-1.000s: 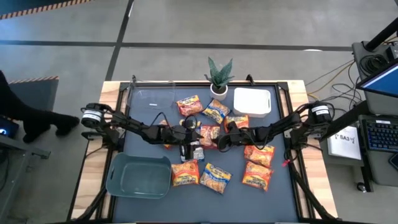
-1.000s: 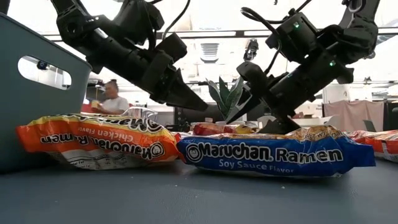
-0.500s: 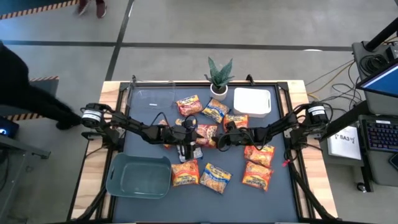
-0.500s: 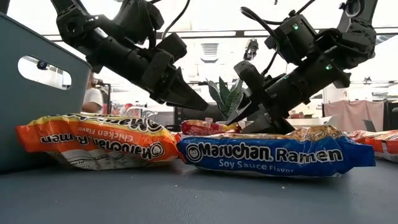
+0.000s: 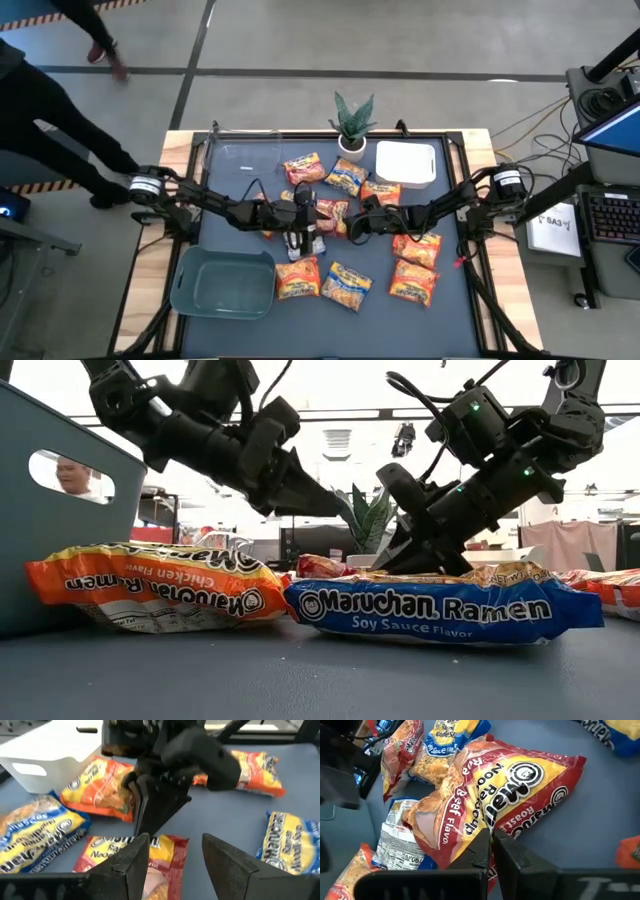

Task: Sort Maruchan noodles
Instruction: Put the red noodle pack into the white bin

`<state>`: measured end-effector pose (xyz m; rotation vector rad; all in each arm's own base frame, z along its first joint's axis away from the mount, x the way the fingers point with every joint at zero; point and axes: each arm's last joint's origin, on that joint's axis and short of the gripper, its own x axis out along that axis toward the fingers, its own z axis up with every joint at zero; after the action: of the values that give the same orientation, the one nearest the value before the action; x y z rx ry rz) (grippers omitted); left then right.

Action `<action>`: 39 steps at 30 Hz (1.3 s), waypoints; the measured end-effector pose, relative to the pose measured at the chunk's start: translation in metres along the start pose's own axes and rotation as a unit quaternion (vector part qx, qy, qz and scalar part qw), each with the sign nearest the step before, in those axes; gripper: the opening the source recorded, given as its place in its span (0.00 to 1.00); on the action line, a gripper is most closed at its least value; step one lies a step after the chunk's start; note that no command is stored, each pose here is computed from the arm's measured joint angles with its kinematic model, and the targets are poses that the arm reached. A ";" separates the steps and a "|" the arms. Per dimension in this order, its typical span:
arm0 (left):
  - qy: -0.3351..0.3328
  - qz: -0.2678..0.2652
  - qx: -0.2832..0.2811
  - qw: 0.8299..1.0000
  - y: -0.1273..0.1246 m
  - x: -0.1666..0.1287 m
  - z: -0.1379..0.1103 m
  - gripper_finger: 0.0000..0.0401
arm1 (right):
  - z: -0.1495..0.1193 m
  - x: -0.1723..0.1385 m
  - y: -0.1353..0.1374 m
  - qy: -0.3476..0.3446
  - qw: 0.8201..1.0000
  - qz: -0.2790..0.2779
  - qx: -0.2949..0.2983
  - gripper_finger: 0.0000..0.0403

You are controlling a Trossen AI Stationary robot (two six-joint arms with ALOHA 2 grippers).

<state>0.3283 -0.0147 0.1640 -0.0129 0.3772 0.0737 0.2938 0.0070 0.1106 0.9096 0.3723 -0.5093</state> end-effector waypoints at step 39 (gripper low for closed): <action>0.075 0.015 -0.003 0.997 0.006 0.009 -0.015 0.22 | 0.001 -0.031 0.025 0.080 0.995 -0.057 -0.008 0.02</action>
<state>0.3310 -0.0082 0.1469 -0.0189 0.5282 0.1037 0.2825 0.0268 0.1436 0.9201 0.5767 -0.5393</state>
